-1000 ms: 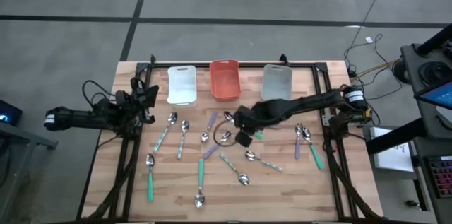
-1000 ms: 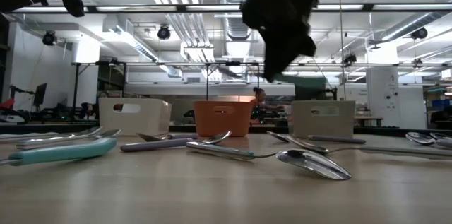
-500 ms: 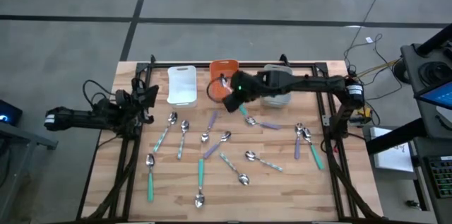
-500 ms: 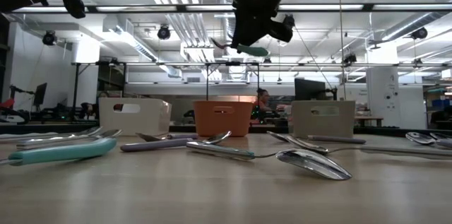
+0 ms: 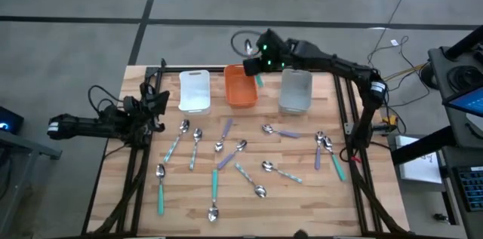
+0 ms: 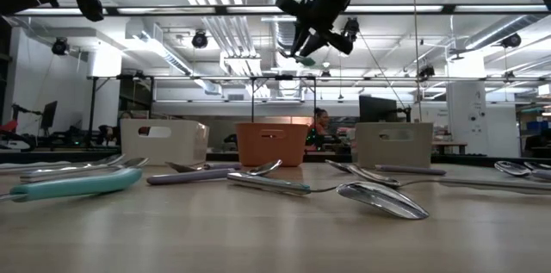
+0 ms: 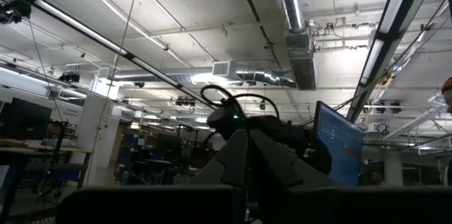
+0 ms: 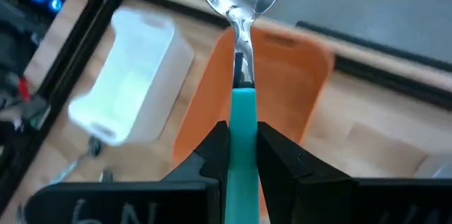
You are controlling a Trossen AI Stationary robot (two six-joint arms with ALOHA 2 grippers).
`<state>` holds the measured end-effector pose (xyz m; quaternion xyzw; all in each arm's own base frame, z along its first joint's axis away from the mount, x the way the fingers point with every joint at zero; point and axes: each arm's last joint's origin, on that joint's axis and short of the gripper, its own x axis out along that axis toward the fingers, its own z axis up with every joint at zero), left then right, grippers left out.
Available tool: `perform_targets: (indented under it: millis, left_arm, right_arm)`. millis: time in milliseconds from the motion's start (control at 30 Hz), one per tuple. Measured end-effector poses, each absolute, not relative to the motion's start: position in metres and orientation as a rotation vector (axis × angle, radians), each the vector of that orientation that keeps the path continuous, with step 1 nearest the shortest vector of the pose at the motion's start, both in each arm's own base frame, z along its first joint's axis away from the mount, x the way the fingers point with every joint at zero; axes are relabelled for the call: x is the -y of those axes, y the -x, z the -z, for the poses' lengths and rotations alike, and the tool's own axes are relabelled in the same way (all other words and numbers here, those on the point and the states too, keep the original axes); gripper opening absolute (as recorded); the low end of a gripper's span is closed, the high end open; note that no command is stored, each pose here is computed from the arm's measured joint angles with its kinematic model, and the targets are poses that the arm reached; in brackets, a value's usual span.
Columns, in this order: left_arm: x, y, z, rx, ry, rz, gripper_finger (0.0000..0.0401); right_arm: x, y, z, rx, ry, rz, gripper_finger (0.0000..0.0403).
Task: Sort silverware by color (type)
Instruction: Put the green spoon into the gray bin
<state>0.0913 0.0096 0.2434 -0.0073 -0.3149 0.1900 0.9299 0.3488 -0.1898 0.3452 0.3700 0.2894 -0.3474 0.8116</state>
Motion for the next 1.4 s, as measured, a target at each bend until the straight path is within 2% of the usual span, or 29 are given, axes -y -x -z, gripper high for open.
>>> perform_targets:
  millis: [333, 567, 767, 1133, 1400]
  left_arm:
    - [-0.01, -0.091, -0.243, 0.644, 0.011, -0.39, 0.0]
    - [-0.01, -0.091, -0.243, 0.644, 0.011, -0.391, 0.0]
    - [-0.01, -0.091, -0.244, 0.644, 0.011, -0.39, 0.0]
    - [-0.01, -0.092, -0.243, 0.636, 0.009, -0.39, 0.0]
    - [-0.01, -0.092, -0.243, 0.637, 0.01, -0.39, 0.0]
  right_arm:
    - [0.244, -0.309, -0.343, -0.782, -0.861, 0.916, 0.0042]
    - [0.249, -0.284, -0.322, -1.062, -0.916, 0.977, 0.0042]
    - [0.24, -0.272, -0.298, -1.246, -0.994, 0.948, 0.0042]
    - [0.228, -0.261, -0.262, -1.372, -1.107, 0.964, 0.0041]
    - [0.226, -0.258, -0.244, -1.401, -1.107, 1.025, 0.0041]
